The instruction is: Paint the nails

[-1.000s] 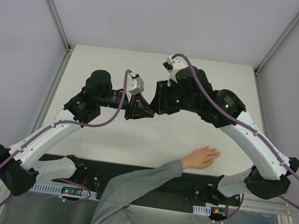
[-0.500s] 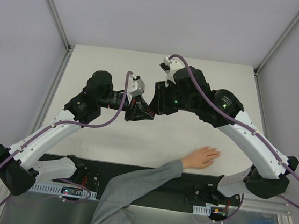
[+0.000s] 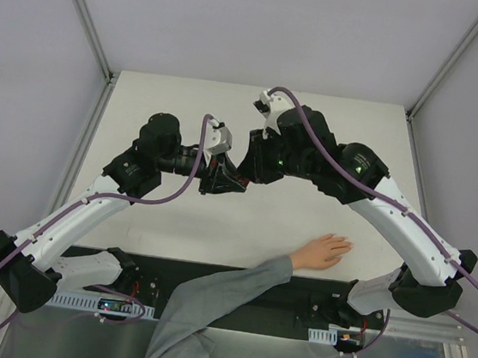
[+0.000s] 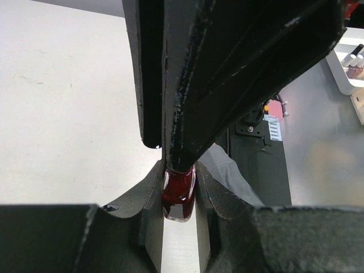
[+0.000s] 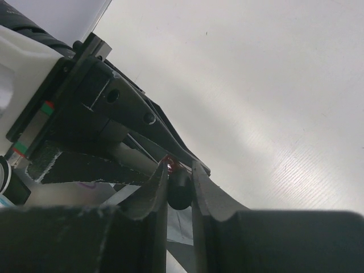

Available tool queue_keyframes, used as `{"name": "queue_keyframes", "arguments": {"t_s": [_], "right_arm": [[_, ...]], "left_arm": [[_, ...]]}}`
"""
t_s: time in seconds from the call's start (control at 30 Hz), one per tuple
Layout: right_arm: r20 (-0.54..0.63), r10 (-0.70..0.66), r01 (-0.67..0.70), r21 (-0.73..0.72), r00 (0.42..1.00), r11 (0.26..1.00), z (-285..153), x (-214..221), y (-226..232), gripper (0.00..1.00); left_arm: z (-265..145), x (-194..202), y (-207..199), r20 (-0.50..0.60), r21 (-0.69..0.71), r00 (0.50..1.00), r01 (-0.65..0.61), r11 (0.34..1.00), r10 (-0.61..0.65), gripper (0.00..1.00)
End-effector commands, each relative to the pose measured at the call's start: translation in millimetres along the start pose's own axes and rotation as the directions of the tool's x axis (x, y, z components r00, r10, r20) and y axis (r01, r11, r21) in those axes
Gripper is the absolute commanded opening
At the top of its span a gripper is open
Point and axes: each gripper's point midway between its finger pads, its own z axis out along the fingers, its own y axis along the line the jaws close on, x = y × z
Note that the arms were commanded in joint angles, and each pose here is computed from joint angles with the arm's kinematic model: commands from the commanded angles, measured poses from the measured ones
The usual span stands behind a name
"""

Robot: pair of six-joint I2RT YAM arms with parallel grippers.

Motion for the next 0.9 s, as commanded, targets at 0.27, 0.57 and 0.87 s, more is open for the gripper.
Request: {"name": "queue_keyframes", "arguments": {"t_s": [0.27,0.57,0.87], "right_arm": [[0.031,-0.099,0.097,0.045,0.995,0.994,-12.8,-13.3,-7.0,0.01],[0.028,-0.146,0.145,0.016,0.989,0.989,-17.6,-15.4,-1.6,0.01],[0.047,-0.140,0.139,0.022,0.989,0.990,-24.3,-18.8,-1.9,0.00]], "left_arm": [[-1.0,-14.7,-18.1,0.036,0.088,0.997,-0.064,0.994,0.061,0.00],[-0.9,-13.4,-25.2,0.033,0.136,0.998,-0.062,0.989,0.057,0.00],[-0.6,-12.8,-23.2,0.032,0.125,0.998,-0.061,0.990,0.058,0.00]]}}
